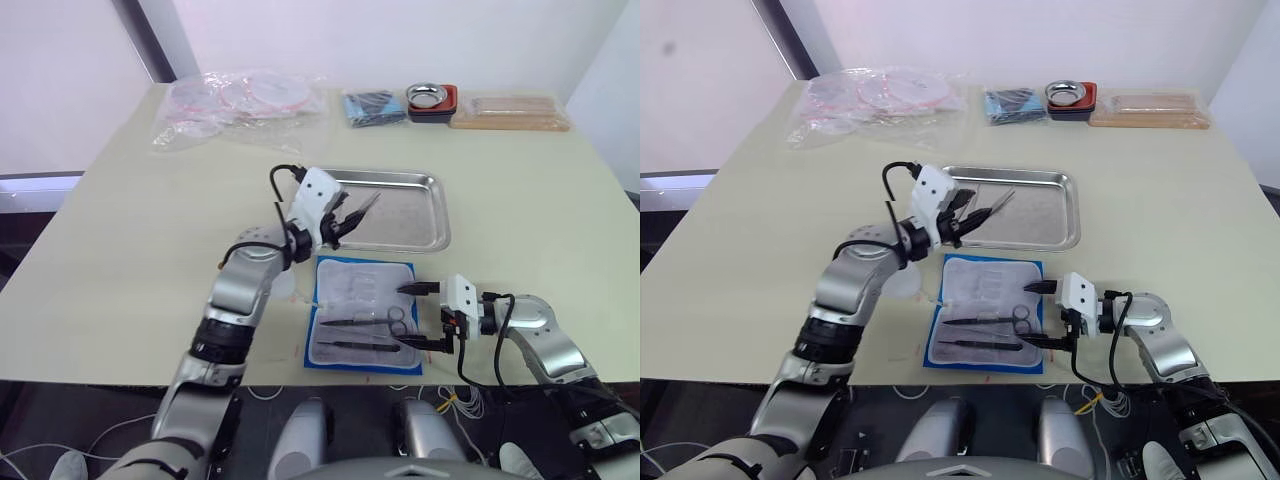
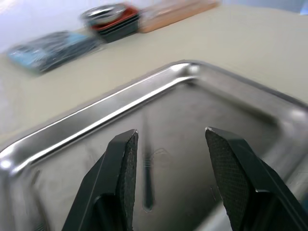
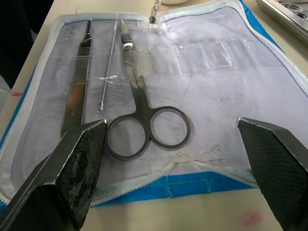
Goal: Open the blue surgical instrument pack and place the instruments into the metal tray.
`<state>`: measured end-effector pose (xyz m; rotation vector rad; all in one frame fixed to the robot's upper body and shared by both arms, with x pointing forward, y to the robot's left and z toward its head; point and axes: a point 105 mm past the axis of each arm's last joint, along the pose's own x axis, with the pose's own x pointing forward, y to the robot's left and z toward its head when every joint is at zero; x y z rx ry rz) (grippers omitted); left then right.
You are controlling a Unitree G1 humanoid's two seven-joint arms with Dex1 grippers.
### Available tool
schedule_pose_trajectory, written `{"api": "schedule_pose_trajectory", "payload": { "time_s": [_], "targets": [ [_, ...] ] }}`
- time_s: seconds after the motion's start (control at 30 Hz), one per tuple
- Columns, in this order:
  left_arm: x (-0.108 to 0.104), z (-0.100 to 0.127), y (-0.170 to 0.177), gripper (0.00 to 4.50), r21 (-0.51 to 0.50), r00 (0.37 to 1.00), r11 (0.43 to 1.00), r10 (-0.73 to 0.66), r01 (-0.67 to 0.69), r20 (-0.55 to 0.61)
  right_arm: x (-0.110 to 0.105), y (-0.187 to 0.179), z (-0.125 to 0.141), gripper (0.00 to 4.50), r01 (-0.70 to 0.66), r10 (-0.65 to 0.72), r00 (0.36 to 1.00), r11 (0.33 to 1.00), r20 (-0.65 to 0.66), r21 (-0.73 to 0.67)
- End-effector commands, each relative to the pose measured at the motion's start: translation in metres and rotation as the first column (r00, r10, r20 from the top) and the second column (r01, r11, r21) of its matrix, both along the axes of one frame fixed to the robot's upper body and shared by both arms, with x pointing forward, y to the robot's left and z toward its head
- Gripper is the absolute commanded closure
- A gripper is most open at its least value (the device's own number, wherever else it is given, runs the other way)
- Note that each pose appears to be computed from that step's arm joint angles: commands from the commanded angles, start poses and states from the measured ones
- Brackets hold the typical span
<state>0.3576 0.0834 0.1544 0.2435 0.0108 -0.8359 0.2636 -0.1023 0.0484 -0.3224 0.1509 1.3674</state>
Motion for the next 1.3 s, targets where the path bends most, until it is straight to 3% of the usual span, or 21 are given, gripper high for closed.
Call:
{"api": "schedule_pose_trajectory", "payload": {
  "time_s": [0.03,0.2,0.27,0.37,0.43,0.5,0.6,0.73,1.1,1.3],
  "targets": [
    [-0.019,0.017,0.015,2.15,-0.032,0.99,0.991,-0.126,0.128,0.065,-0.012,-0.012,-0.036,0.0,0.025,-0.037,0.991,0.995,-0.127,-0.096],
    [-0.041,0.011,0.052,2.15,0.019,0.973,0.974,-0.226,0.226,0.039,-0.012,-0.011,-0.036,0.0,0.027,-0.039,0.991,0.995,-0.126,-0.094],
    [-0.054,0.006,0.071,2.15,0.048,0.958,0.957,-0.285,0.287,-0.035,-0.012,-0.011,-0.036,0.0,0.029,-0.04,0.991,0.995,-0.126,-0.093],
    [-0.068,0.008,0.092,1.32,0.094,0.935,0.931,-0.348,0.353,-0.067,-0.012,-0.011,-0.036,0.0,0.029,-0.04,0.991,0.995,-0.127,-0.091],
    [-0.077,0.011,0.1,0.51,0.101,0.916,0.911,-0.392,0.399,-0.086,-0.013,-0.011,-0.037,0.0,0.029,-0.04,0.991,0.995,-0.128,-0.092],
    [-0.092,0.009,0.106,0.11,0.129,0.881,0.873,-0.455,0.47,-0.127,-0.013,-0.011,-0.036,0.0,0.03,-0.041,0.991,0.996,-0.129,-0.089],
    [-0.11,0.004,0.113,0.11,0.182,0.824,0.805,-0.537,0.565,-0.18,-0.013,-0.012,-0.035,0.0,0.028,-0.039,0.991,0.996,-0.128,-0.089],
    [-0.118,0.009,0.109,0.11,0.186,0.786,0.764,-0.597,0.618,-0.164,-0.012,-0.016,-0.034,0.0,0.03,-0.042,0.991,0.995,-0.125,-0.095],
    [-0.122,0.011,0.094,0.11,0.146,0.746,0.732,-0.651,0.666,-0.139,-0.01,-0.021,-0.022,0.0,0.045,-0.052,0.994,0.996,-0.093,-0.079],
    [-0.124,0.02,0.085,0.11,0.096,0.713,0.707,-0.697,0.701,-0.069,-0.013,-0.027,-0.018,0.0,0.044,-0.052,0.995,0.995,-0.088,-0.088]
  ]
}}
